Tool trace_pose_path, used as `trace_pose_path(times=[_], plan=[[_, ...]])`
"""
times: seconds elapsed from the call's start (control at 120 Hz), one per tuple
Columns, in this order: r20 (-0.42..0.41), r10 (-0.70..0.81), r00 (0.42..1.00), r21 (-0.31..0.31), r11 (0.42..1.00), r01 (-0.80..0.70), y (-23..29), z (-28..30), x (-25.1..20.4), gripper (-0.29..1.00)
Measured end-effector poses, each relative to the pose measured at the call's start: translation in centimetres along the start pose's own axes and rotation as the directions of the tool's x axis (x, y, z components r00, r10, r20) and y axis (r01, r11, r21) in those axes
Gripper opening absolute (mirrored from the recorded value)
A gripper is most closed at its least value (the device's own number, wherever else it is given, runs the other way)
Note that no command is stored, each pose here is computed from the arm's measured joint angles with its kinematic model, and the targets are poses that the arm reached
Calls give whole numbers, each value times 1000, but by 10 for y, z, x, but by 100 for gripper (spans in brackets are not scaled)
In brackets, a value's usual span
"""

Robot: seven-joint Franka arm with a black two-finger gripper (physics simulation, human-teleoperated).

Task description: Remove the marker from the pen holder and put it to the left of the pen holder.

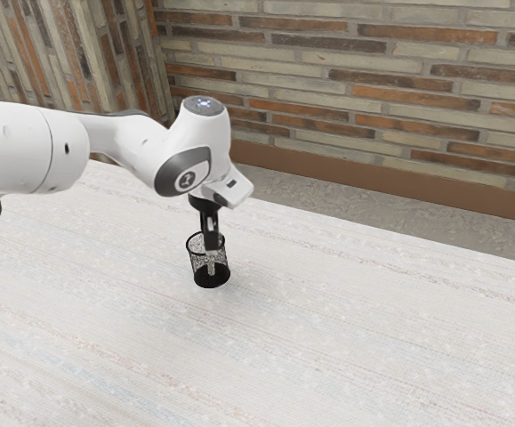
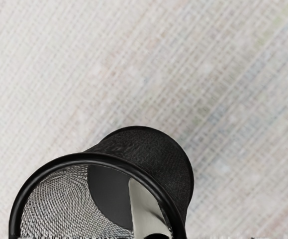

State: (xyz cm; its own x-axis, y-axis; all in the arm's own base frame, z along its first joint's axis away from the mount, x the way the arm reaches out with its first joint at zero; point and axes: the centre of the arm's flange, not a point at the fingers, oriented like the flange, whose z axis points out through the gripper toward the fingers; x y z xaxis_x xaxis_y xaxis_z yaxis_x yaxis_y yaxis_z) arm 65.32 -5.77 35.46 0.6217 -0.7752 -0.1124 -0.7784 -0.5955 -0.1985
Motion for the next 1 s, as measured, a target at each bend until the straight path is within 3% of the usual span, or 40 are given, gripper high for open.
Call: trace_pose_path(times=[0.183,0.408,0.508,0.683,0.742,0.858,1.0], plan=[[3,4,1000,5,1000,-4,1,0,0,16],[6,-8,1000,13,1000,8,-2,-10,-4,-1],[-18,-38,999,48,998,39,-16,-63,-9,-4],[-58,-121,991,102,987,126,-44,-207,-34,-7],[-5,-166,986,76,983,165,-56,-212,-53,-7],[190,-278,942,-20,958,287,-96,-156,-91,-8],[380,-347,857,-103,905,412,-138,-66,-83,-8]])
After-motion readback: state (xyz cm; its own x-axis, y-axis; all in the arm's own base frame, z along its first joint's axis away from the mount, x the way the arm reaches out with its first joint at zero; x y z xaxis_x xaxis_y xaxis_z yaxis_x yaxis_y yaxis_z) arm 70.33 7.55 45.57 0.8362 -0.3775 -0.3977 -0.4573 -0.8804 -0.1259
